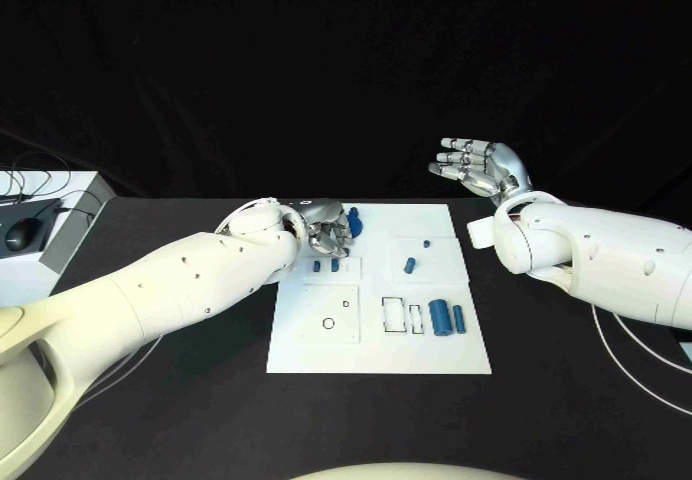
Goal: Assemble the parts on the task board
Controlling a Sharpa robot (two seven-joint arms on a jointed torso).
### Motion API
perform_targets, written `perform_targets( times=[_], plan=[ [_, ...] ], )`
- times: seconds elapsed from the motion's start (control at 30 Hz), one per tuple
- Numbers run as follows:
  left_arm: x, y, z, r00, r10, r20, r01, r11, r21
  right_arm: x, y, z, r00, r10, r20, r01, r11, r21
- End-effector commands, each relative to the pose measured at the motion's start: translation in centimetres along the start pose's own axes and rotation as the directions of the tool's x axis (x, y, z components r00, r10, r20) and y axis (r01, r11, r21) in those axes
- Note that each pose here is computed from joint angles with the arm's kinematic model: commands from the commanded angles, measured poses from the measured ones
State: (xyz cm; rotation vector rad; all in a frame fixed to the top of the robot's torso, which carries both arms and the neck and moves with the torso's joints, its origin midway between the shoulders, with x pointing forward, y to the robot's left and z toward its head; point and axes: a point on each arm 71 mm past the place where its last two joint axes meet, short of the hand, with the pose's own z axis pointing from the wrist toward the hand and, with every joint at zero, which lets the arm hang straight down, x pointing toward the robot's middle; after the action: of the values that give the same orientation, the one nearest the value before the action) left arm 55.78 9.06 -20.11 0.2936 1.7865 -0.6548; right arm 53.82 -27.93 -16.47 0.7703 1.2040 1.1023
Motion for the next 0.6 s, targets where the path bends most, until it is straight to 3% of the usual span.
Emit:
perform_targets(
  times=[0.03, 0.6],
  plan=[
    [0.07, -0.27, 0.13, 1.0, 0.008, -0.007, -0.008, 1.0, 0.011, 0.16, 0.14, -0.02, 1.0, 0.007, -0.015, -0.007, 1.0, -0.014],
    [0.47, -0.35, 0.27, 1.0, 0.006, -0.03, -0.006, 1.0, 0.01, 0.13, 0.28, -0.05, 1.0, 0.008, -0.015, -0.008, 1.0, -0.016]
  ],
)
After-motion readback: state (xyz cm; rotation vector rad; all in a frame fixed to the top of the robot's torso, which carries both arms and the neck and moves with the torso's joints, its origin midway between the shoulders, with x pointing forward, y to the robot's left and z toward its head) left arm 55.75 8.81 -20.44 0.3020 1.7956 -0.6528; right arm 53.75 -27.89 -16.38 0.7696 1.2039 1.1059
